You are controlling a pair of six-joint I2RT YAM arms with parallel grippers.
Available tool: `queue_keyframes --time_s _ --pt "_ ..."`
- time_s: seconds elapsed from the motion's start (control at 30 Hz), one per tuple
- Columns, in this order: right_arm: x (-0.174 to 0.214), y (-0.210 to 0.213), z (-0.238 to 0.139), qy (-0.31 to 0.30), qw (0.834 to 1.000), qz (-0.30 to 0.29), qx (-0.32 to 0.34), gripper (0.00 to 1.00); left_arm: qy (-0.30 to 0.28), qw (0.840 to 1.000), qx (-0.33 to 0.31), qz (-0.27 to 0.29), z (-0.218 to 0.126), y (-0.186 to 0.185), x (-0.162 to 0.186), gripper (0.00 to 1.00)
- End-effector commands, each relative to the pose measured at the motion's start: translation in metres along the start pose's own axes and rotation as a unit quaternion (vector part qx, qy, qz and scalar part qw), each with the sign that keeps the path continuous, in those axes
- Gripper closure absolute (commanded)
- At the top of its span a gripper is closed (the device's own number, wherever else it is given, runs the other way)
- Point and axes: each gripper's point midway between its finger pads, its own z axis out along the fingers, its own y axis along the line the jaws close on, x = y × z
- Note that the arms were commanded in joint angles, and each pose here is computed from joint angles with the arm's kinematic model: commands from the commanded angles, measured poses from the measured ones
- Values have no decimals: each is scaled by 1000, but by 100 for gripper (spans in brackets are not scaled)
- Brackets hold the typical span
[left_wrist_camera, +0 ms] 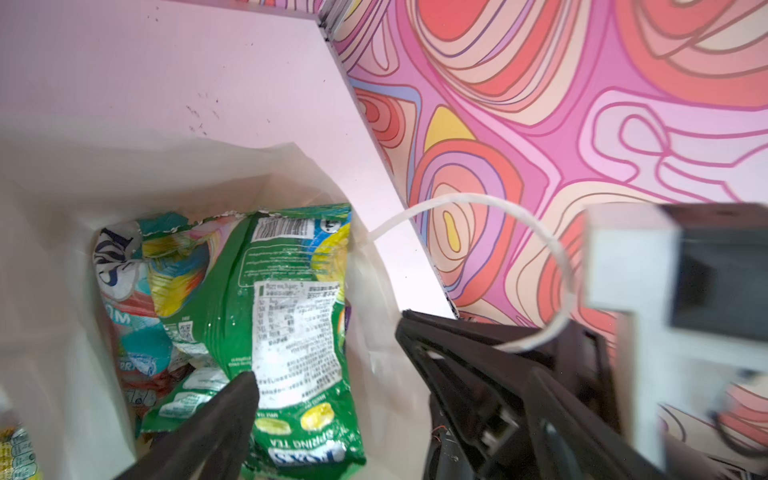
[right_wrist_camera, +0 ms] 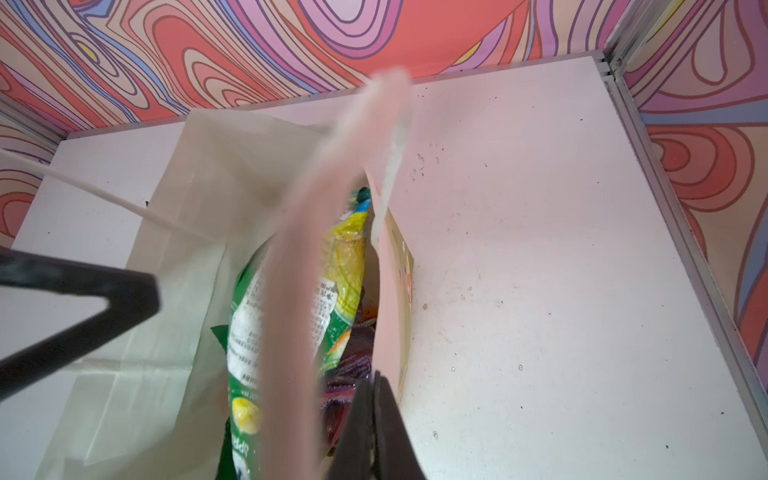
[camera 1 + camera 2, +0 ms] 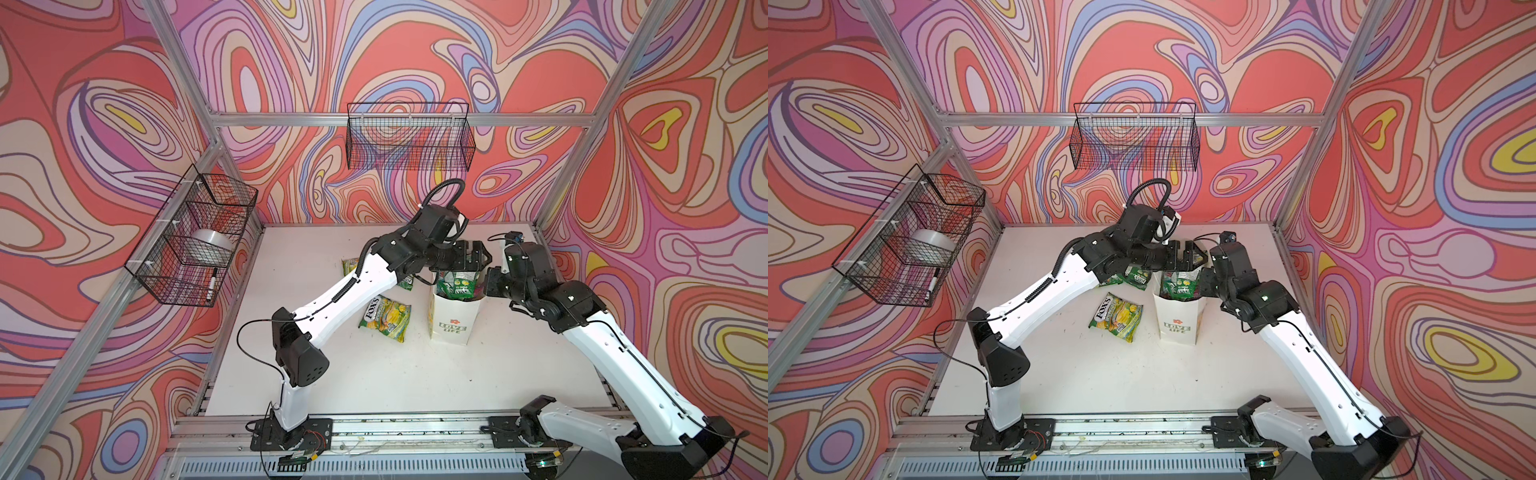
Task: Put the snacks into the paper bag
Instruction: 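Lower the green packet into the bag mouth with the left gripper, then open the left gripper and withdraw it from the bag toward the table packets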
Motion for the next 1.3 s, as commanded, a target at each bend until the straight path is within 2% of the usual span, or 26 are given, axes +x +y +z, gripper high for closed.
queue_keyframes --time_s 0.0,0.13,0.27,0.43,0.5,0.6,0.7,0.8,1.0,1.13,1.23,1.27 --pt "-23 5 -15 -39 999 8 -11 100 -32 997 52 36 -35 -41 -14 0" --pt "-23 5 -16 -40 999 7 -10 100 -11 998 48 37 -18 -37 -5 1" --pt "-23 5 -16 -39 999 8 -12 100 6 999 0 42 6 -13 3 0" --pt "-22 4 -16 -36 999 7 -10 100 0 997 -44 69 17 5 3 0" --pt "-23 5 -17 -37 999 7 -10 100 2 996 -57 68 21 11 4 9" --pt "-23 4 -17 -37 999 6 -8 100 6 994 -86 64 26 24 7 28" --pt "-22 4 -14 -34 999 5 -6 100 9 993 -93 65 25 27 8 31" --pt "-21 4 -11 -33 999 4 -5 100 -1 995 -64 75 5 7 2 30" --pt "-33 7 -22 -62 998 7 -17 100 -63 990 21 124 -79 -54 -19 17" --pt "-57 33 -39 -95 991 16 -88 100 -124 981 25 149 -129 -61 -26 7" --pt "-59 44 -36 -88 990 18 -112 100 -157 974 0 165 -157 -52 -24 0" --pt "-60 41 -35 -90 990 16 -103 100 -166 971 -19 169 -164 -44 -23 0"
